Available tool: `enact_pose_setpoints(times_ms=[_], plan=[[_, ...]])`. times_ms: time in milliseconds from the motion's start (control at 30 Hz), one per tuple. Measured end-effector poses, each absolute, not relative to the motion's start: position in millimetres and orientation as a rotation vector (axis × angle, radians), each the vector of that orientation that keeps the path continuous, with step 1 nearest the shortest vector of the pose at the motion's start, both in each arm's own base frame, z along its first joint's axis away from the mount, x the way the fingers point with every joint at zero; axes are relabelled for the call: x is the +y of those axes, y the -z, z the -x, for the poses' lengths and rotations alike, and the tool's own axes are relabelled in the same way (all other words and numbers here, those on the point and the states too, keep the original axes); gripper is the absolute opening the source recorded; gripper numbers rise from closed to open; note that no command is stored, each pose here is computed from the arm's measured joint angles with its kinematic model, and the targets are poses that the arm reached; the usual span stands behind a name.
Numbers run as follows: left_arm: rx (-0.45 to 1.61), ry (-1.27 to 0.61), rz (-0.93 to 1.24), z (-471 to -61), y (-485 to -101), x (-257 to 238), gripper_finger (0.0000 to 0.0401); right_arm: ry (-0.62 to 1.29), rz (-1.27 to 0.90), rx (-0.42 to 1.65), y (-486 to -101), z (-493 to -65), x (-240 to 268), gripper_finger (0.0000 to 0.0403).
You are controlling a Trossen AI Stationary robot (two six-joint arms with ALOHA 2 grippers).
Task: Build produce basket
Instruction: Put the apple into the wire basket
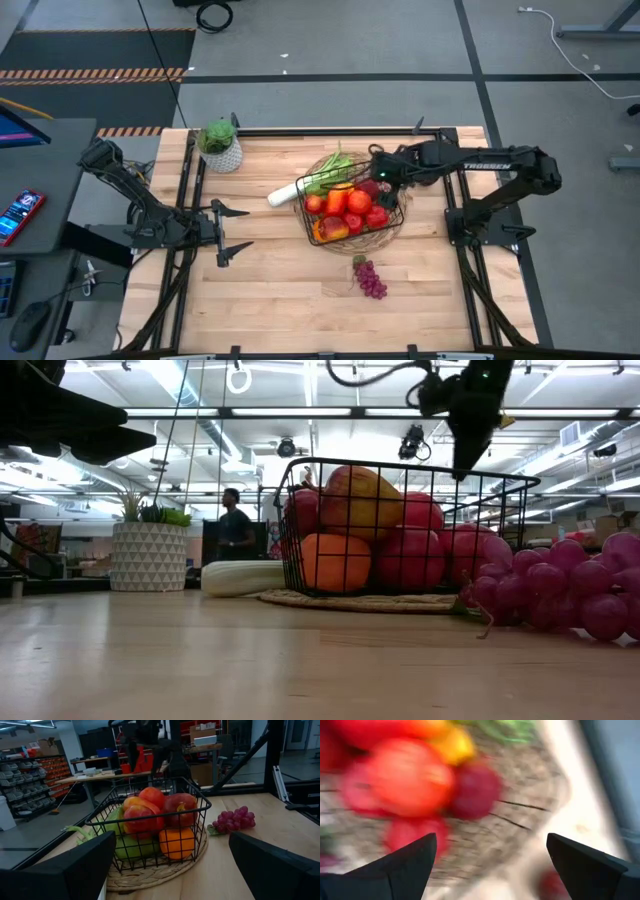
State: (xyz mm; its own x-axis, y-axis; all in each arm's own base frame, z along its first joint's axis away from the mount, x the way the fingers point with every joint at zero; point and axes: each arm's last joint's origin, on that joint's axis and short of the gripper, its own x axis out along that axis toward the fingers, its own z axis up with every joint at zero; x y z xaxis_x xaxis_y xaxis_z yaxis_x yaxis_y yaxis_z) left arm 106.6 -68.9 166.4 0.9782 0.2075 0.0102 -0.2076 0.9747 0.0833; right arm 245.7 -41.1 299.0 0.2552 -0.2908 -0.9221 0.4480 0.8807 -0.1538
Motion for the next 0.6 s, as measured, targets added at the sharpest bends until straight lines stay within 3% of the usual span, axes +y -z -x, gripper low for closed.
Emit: enact_pose_setpoints(times_ms=[100,200,333,600], plan=[[-0.001,-0.209,-0.084,-106.6,-166.4,-68.9,0.0396,0.619,-0.042,1.267,-305.2,-228.8,-56.5,0.0385],[-0.002,-0.210,-0.084,-106.6,-166.5,-68.9,0.0396,0.618,-0.050,1.375,-304.4,-213.5,-80.2,0.0385],[-0.001,-0.210,-0.084,-106.6,-166.5,-68.9,0.0396,0.616,-0.190,1.438,-298.9,-200.0,-112.3,0.0385],[-0.002,-0.210,-0.084,-106.6,-166.4,-68.8,0.0396,0.980,-0.615,1.357,-286.7,-160.1,-165.4,0.0385]])
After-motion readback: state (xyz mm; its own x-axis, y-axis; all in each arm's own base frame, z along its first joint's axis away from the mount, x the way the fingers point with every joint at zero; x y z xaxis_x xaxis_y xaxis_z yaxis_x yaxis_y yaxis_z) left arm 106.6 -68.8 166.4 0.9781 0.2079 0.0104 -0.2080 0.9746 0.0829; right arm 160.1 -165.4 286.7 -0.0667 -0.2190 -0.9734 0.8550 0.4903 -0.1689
